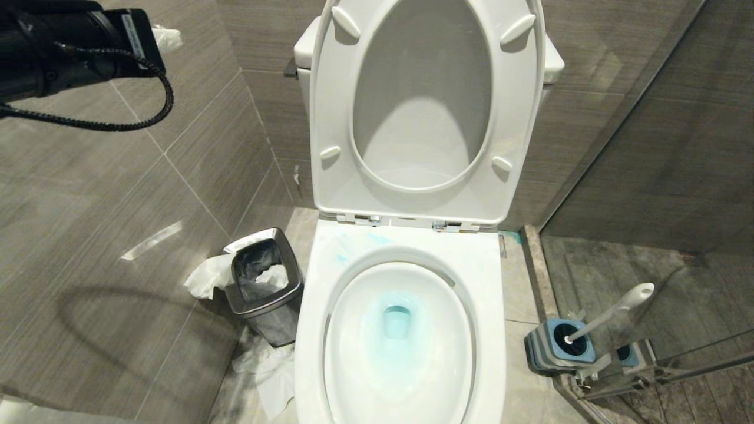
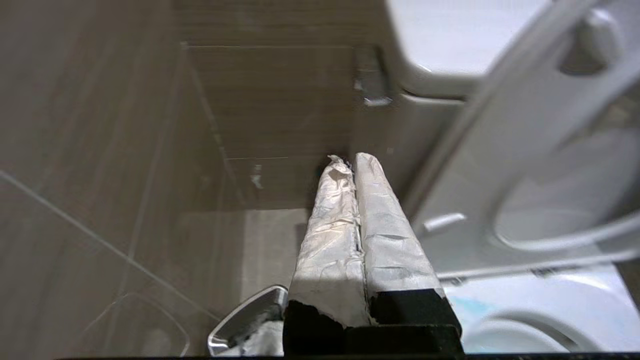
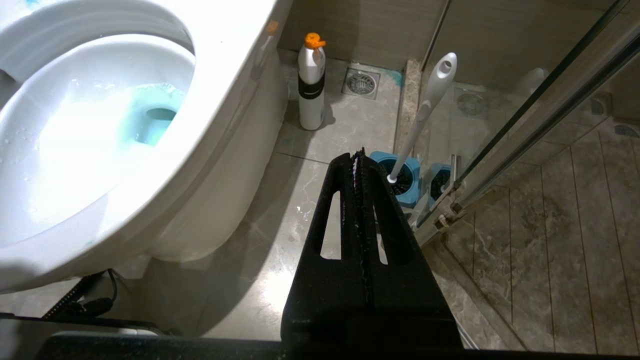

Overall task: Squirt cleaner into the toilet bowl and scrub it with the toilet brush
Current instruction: Flush the toilet

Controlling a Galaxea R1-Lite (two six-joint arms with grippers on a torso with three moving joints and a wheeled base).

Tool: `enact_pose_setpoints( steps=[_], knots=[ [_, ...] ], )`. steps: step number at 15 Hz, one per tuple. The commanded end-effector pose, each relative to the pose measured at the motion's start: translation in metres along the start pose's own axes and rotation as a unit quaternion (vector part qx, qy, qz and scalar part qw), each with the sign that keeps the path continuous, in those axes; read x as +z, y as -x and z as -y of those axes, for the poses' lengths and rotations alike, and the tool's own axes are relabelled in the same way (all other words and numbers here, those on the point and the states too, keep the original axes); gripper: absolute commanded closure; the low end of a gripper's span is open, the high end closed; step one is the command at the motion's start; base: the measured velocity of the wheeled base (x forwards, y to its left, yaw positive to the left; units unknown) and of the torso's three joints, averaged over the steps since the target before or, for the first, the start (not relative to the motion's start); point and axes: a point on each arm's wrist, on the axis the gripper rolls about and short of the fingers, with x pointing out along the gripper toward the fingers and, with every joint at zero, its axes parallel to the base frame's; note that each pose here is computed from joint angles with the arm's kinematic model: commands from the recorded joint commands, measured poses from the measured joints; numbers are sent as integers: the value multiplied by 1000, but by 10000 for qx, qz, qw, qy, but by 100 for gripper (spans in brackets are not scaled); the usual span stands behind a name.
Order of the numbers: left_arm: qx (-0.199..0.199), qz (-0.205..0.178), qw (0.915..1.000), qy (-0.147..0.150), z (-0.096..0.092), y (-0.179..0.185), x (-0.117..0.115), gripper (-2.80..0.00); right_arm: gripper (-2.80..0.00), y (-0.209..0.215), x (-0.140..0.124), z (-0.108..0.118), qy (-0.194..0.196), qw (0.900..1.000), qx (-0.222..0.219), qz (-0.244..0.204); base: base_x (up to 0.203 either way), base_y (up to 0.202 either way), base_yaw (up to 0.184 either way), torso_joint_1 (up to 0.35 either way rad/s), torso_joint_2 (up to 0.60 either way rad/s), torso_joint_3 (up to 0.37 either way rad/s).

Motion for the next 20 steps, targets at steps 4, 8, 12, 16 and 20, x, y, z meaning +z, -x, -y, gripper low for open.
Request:
enact_pose_setpoints(
  steps=[4, 8, 12, 16, 20],
  knots=[
    [569, 95, 9983, 0, -7, -66, -5, 0, 0, 0, 0, 0, 1, 10000, 5, -11, 0, 0, 0, 0, 0, 0],
    [537, -201, 9984, 36, -6, -86, -14, 0, 0, 0, 0, 0, 1, 10000, 5, -11, 0, 0, 0, 0, 0, 0],
    [433, -255, 9987, 45, 0, -89, -17, 0, 0, 0, 0, 0, 1, 10000, 5, -9, 0, 0, 0, 0, 0, 0],
    [388, -229, 9990, 48, 3, -89, -17, 0, 0, 0, 0, 0, 1, 10000, 5, -10, 0, 0, 0, 0, 0, 0],
    [398, -192, 9990, 63, 3, -88, -15, 0, 0, 0, 0, 0, 1, 10000, 5, -4, 0, 0, 0, 0, 0, 0]
  ],
)
